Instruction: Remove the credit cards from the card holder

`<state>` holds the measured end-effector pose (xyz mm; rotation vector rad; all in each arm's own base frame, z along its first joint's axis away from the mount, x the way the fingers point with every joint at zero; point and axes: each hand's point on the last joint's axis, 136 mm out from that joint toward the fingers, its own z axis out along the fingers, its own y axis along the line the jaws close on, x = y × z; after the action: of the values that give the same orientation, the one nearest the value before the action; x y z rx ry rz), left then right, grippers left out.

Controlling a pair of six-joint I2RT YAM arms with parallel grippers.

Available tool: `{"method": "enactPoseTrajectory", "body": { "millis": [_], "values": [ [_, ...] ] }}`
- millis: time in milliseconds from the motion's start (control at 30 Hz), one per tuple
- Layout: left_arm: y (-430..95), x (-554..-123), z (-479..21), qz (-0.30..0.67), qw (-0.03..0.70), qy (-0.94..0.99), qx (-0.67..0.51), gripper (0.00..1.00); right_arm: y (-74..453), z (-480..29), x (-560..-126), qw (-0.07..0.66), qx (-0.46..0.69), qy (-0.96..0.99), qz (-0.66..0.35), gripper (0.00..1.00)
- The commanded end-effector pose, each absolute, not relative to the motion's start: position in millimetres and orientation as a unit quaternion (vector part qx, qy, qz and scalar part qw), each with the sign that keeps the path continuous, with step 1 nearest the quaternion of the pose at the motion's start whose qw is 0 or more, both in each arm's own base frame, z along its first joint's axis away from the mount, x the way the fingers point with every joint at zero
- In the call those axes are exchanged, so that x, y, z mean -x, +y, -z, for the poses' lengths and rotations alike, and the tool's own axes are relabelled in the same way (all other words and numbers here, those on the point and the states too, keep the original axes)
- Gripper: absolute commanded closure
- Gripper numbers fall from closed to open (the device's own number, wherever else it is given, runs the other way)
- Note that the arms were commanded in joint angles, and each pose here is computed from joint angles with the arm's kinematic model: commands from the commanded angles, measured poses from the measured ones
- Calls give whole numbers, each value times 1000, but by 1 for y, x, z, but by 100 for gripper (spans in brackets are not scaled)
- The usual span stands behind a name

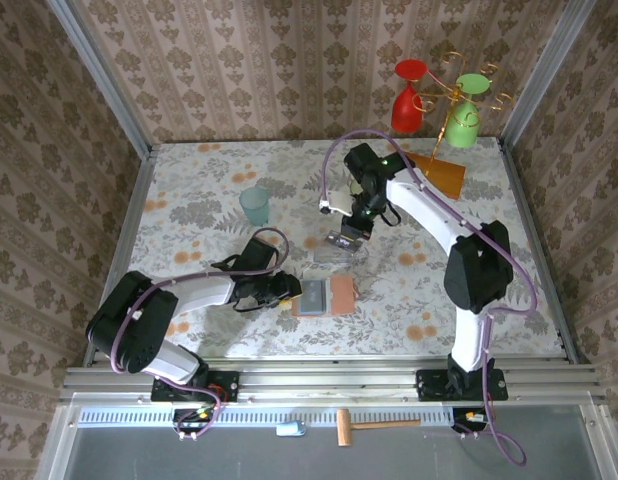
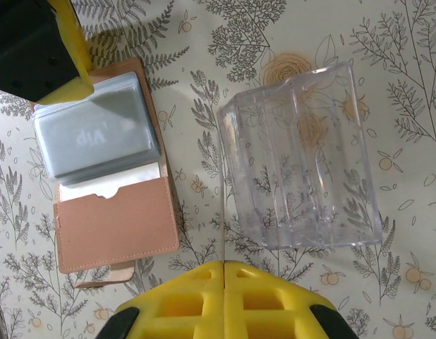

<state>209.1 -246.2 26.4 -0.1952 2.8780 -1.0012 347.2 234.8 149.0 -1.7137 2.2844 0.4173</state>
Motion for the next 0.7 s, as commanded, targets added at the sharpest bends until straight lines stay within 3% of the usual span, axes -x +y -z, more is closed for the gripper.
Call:
{"method": "enactPoseTrajectory", "body": {
  "millis": [0,667],
  "values": [
    [-242,-217,-33,323,54,942,75,65,236,-147,-341,94,610,772,-148,100],
    [-207,-221,-50,317,79,939,111,65,238,-119,-377,25,651,751,-112,100]
  ]
}}
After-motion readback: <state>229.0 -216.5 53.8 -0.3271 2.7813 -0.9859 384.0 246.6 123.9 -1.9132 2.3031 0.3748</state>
